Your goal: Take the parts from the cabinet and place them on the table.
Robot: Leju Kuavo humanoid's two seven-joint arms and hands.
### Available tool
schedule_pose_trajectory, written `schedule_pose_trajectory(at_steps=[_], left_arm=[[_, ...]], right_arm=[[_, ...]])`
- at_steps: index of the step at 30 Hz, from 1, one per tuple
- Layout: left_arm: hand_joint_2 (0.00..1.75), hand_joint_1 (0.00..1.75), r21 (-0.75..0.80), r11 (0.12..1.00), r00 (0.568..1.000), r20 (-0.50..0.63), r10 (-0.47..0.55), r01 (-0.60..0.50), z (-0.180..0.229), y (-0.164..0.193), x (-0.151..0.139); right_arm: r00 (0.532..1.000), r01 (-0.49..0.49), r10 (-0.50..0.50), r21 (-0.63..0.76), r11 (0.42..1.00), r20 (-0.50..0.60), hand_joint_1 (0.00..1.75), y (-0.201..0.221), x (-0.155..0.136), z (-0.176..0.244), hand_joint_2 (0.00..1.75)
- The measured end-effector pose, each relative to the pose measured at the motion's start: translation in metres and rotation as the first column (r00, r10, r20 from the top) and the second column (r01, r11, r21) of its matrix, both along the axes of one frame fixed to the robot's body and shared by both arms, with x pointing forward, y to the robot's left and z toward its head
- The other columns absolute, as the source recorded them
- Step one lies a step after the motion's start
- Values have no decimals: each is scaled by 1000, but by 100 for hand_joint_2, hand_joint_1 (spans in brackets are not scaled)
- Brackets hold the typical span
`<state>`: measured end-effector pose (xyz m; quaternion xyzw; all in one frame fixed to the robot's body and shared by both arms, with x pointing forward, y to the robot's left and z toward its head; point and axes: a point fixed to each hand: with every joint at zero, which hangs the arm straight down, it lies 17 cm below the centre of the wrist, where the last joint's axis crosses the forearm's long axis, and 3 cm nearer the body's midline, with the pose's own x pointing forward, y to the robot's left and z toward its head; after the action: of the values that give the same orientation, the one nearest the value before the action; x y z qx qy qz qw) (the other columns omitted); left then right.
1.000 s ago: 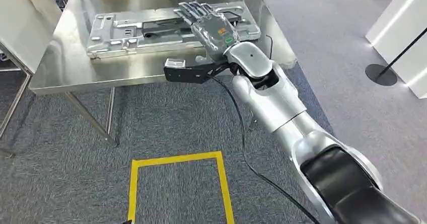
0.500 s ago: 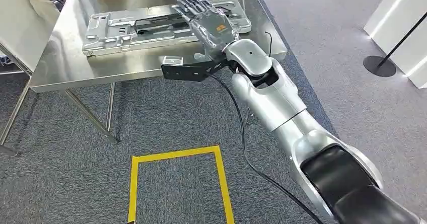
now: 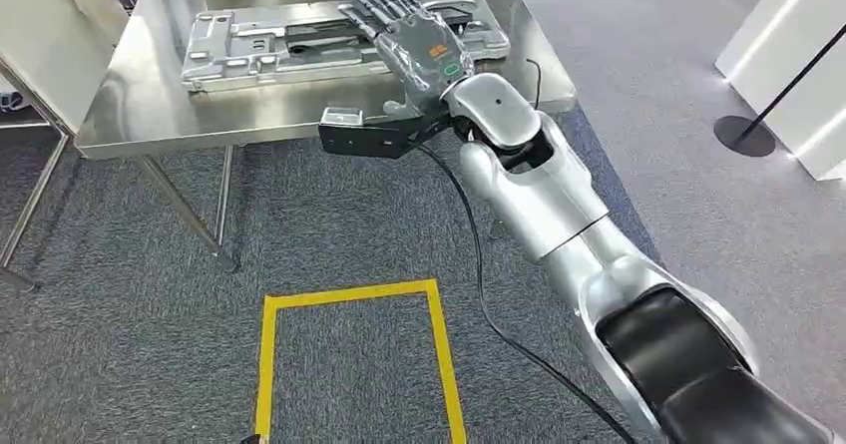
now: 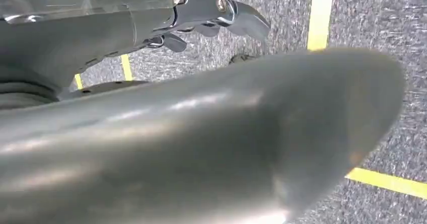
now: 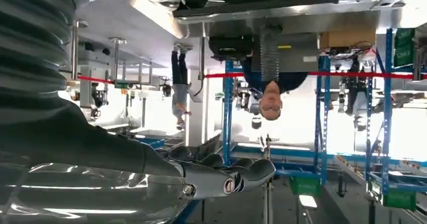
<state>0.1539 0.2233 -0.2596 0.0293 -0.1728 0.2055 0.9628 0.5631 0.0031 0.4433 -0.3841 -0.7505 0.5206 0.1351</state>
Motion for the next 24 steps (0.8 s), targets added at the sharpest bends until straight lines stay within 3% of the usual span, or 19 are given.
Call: schedule_pose_trajectory(at_steps=[7, 12, 17, 24], left_arm=[[0, 0, 3, 1000, 1000, 6, 3, -3, 0, 0, -1], [0, 0, 3, 1000, 1000, 14, 14, -14, 0, 3, -2], [0, 0, 7, 1000, 1000, 12, 15, -15, -1, 5, -4], [0, 0, 11, 1000, 1000, 18, 19, -19, -1, 8, -3]], right_arm=[[995, 38, -24, 154, 987, -93, 0, -49, 16, -43, 175], [972, 124, -67, 251, 960, -225, 0, -94, 22, -129, 175], [940, 184, -94, 254, 950, -329, 0, -111, 19, -188, 175], [902, 248, -118, 276, 929, -415, 0, -130, 23, -217, 175]])
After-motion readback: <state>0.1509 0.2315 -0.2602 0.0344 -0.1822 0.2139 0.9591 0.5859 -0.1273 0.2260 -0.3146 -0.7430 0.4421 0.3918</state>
